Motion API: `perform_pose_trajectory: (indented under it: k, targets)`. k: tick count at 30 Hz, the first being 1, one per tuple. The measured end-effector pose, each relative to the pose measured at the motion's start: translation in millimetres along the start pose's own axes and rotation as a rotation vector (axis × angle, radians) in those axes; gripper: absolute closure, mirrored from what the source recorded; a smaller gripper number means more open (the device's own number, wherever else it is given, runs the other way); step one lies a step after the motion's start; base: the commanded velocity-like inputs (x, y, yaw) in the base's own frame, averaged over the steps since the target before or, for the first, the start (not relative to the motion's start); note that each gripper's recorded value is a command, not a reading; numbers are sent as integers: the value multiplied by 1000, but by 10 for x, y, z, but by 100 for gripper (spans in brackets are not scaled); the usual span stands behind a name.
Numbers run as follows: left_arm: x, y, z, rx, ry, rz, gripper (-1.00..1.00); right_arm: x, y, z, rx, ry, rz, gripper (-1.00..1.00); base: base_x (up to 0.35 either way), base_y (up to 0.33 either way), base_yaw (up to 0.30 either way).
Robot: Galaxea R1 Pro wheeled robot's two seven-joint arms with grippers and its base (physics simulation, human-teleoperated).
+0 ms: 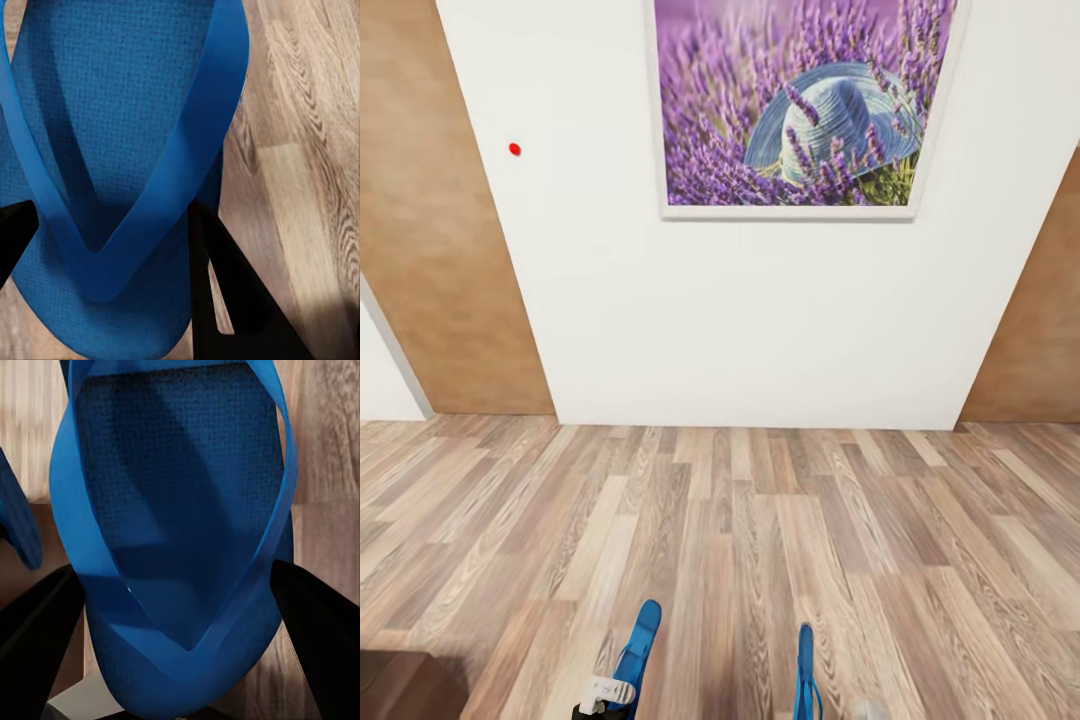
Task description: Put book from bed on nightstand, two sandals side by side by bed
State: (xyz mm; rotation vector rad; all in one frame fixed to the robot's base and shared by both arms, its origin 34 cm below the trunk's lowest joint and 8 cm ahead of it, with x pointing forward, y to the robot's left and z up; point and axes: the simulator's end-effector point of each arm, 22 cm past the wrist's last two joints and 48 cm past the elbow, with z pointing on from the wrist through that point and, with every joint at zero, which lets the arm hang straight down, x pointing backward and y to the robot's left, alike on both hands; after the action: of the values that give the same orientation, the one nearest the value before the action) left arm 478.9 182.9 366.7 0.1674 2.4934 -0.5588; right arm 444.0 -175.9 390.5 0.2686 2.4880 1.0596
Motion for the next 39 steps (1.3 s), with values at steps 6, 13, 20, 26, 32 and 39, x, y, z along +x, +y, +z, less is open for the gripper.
perform_pose_trajectory:
  k: [6,13,20,26,32,39]
  targets:
    - [1,0,0,0,0,1,100,0,0,1,0,0,0,100,333,0,0]
    - [1,0,0,0,0,0,100,1,1,2,0,0,0,100,333,0,0]
    - [9,-1,-1,0,1,0,100,0,1,1,0,0,0,100,333,0,0]
    - [25,-2,-4,0,3,-1,100,1,1,2,0,0,0,100,333,0,0]
    - [27,-2,-4,0,4,-1,100,0,-1,0,1,0,0,100,333,0,0]
    - [33,-3,-5,0,4,-2,100,1,2,3,0,0,0,100,333,0,0]
